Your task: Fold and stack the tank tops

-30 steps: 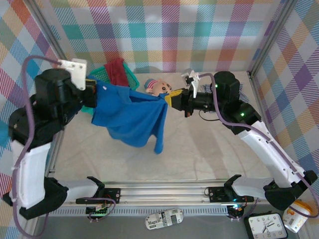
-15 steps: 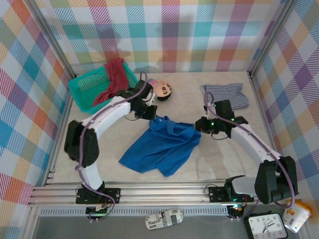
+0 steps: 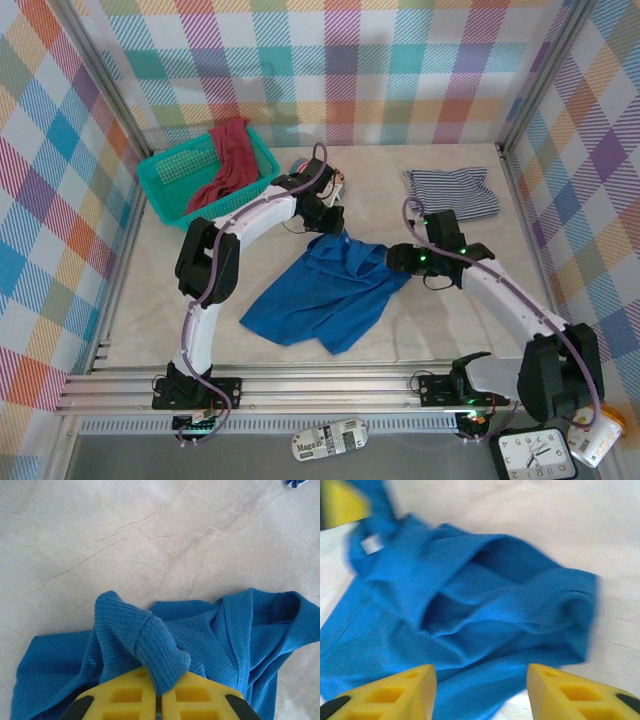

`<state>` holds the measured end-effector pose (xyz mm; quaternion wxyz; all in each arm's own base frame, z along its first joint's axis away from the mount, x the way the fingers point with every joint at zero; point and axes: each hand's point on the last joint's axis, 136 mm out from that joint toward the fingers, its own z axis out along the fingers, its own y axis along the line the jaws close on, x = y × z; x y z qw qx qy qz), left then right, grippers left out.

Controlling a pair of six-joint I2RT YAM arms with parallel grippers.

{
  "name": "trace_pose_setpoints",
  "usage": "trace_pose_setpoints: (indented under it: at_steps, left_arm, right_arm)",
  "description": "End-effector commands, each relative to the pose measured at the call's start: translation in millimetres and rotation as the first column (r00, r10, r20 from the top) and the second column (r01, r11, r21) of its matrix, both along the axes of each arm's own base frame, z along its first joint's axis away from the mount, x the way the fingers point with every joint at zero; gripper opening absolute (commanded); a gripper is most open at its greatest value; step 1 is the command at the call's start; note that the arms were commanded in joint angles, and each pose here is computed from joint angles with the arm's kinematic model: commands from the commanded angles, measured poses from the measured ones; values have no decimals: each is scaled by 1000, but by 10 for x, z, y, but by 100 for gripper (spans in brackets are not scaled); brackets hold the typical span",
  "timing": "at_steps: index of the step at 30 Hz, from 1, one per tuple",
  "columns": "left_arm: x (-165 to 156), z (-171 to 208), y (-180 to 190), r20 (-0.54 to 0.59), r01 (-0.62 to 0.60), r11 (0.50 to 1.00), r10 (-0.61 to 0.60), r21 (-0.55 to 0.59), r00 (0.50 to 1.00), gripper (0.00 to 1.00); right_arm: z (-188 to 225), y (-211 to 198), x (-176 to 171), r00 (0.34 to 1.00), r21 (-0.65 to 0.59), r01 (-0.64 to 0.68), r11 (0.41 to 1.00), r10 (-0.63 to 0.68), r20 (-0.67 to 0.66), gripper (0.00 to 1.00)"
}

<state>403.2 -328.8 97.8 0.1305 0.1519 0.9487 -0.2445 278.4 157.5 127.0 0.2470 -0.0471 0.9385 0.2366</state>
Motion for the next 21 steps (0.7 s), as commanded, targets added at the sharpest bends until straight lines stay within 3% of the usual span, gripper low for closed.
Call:
trace_pose_setpoints:
  at_steps: [1, 6, 14, 19, 21]
  left_arm:
    - [-25, 46, -30, -19, 24, 1000, -24, -14, 1000, 10]
    - [-38, 85, 17, -34, 24, 999, -25, -26, 999, 12]
    - [-57, 91, 61, -56, 28, 999, -30, -34, 998, 12]
    - [-43, 149, 218, -33, 22, 1000, -21, 18, 999, 11]
    - [-38, 229, 323, -15, 15, 999, -15, 45, 1000, 10]
  right_arm:
    - [66, 474, -103, 980, 36, -178, 983, 174, 100, 56]
    - [-364, 696, 50, 988, 48, -155, 987, 155, -12, 60]
    - [-594, 1054, 388, 979, 85, -196, 977, 200, -37, 61]
    - [-485, 1046, 435, 981, 81, -192, 978, 193, -3, 26]
    - [-316, 1026, 392, 979, 88, -204, 975, 202, 32, 18]
